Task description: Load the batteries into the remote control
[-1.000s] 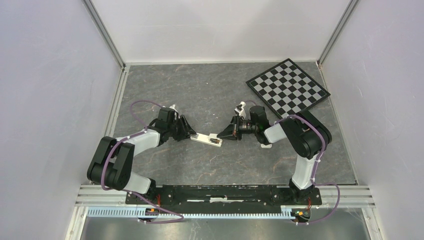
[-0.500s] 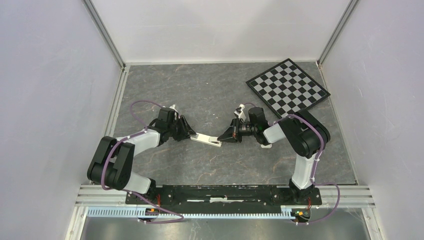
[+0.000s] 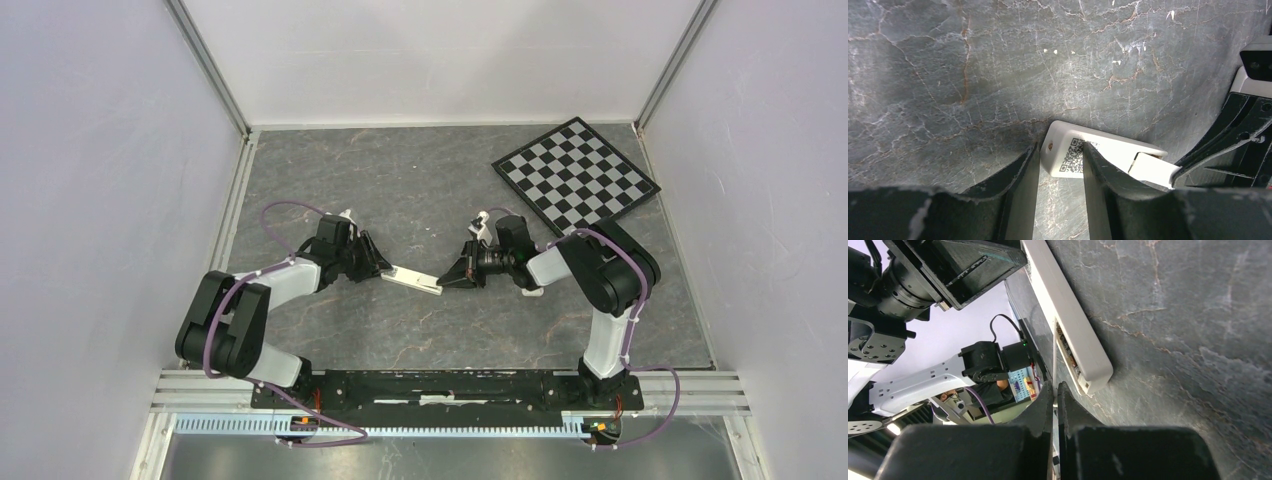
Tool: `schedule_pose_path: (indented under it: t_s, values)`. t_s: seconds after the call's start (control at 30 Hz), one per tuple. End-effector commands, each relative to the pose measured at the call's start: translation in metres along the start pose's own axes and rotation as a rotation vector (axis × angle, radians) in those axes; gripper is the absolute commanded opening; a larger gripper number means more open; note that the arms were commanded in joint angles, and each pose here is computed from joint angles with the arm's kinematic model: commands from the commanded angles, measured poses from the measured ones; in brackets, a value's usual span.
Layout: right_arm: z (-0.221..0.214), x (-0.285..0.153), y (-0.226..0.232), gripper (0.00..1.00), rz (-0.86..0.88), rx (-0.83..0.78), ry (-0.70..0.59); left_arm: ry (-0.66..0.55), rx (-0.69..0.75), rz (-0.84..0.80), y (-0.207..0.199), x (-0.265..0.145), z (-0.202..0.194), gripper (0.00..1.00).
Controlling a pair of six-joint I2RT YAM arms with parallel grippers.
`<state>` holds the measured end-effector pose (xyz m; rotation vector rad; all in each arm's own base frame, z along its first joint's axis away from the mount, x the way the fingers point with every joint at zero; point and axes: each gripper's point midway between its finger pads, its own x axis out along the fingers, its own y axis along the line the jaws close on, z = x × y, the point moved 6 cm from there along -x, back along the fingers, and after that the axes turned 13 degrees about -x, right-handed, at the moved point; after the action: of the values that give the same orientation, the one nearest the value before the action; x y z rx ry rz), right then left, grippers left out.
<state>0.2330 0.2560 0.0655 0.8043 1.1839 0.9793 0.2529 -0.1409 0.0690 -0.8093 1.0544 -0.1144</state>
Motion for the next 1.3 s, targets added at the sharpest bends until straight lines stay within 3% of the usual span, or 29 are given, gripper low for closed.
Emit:
schedule_pose_path:
  t_s: [0.0,0.37,0.63,0.83,1.07,1.27]
  values:
    - [0.0,0.003,-0.006,0.0,-0.026,-0.029,0.013,-0.007,0.048,-0.039,-0.01,0.001,0.006,0.43]
    - [0.005,0.009,-0.008,0.01,-0.038,-0.027,0.005,0.006,0.044,-0.05,-0.01,0.002,0.003,0.43]
    - [0.003,0.004,-0.002,0.28,-0.048,-0.052,0.011,-0.01,0.044,-0.045,-0.011,0.0,0.006,0.43]
    - [0.005,-0.001,0.006,0.37,-0.049,-0.077,0.005,-0.023,0.048,-0.03,-0.012,-0.001,0.009,0.44]
    - [0.002,-0.011,0.004,0.41,-0.104,-0.114,0.01,-0.044,0.059,-0.019,-0.014,-0.003,0.014,0.45]
    - [-0.001,-0.013,-0.006,0.6,-0.186,-0.157,-0.013,-0.041,0.063,-0.019,-0.013,-0.003,0.013,0.5]
